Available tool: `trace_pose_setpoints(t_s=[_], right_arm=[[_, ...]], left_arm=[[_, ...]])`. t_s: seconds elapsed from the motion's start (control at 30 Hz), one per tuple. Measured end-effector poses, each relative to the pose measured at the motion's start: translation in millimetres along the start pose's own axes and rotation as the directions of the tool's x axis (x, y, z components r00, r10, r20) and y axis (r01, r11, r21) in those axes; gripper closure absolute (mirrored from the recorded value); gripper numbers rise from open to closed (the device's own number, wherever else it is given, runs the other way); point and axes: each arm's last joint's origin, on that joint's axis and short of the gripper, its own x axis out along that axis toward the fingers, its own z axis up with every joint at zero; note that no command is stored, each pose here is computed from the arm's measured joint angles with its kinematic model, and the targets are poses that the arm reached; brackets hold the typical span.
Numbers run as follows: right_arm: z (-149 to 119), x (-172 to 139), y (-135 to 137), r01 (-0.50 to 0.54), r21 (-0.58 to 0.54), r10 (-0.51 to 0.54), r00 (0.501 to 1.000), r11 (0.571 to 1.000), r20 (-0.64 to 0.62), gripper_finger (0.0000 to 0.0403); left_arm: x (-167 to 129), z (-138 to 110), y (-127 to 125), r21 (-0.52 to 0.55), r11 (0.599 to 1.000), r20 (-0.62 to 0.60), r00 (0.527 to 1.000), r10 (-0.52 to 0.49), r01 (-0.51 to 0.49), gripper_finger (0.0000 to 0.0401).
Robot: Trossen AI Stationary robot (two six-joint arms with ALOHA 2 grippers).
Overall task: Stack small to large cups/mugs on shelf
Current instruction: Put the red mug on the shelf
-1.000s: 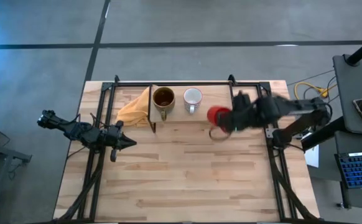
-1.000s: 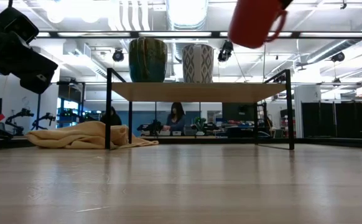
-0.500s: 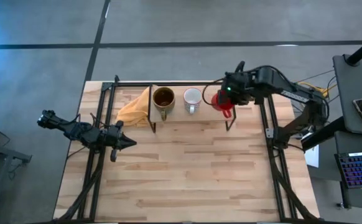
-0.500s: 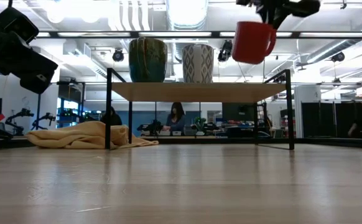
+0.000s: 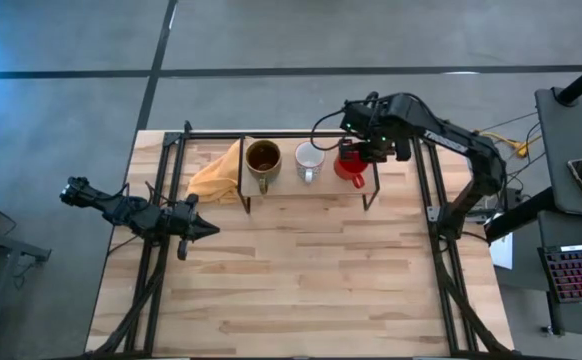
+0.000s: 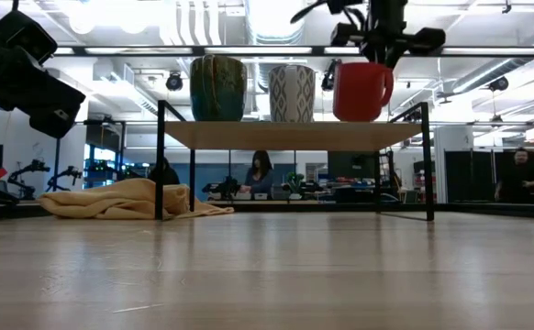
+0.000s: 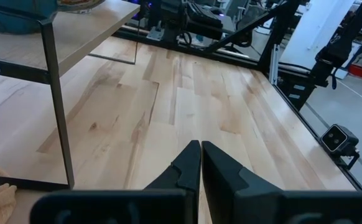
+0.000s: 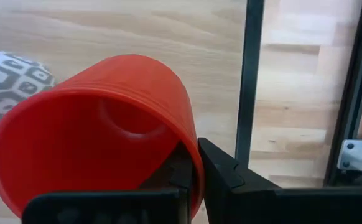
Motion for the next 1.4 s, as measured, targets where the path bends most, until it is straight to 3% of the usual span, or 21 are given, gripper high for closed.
trace_pose_setpoints(t_s=[0.8, 1.4], right_arm=[[10.4, 12.2, -1.3, 0.016, 0.018, -0.015, 0.998, 1.000, -0.065, 0.0390], [11.3, 12.6, -1.7, 0.035, -0.017, -0.036, 0.999, 0.999, -0.031, 0.0390]], left_arm=[[0.0, 0.0, 0.0, 0.000, 1.000, 0.000, 1.000, 0.000, 0.000, 0.0401], [0.0, 0.0, 0.0, 0.000, 1.000, 0.000, 1.000, 0.000, 0.000, 0.0401]])
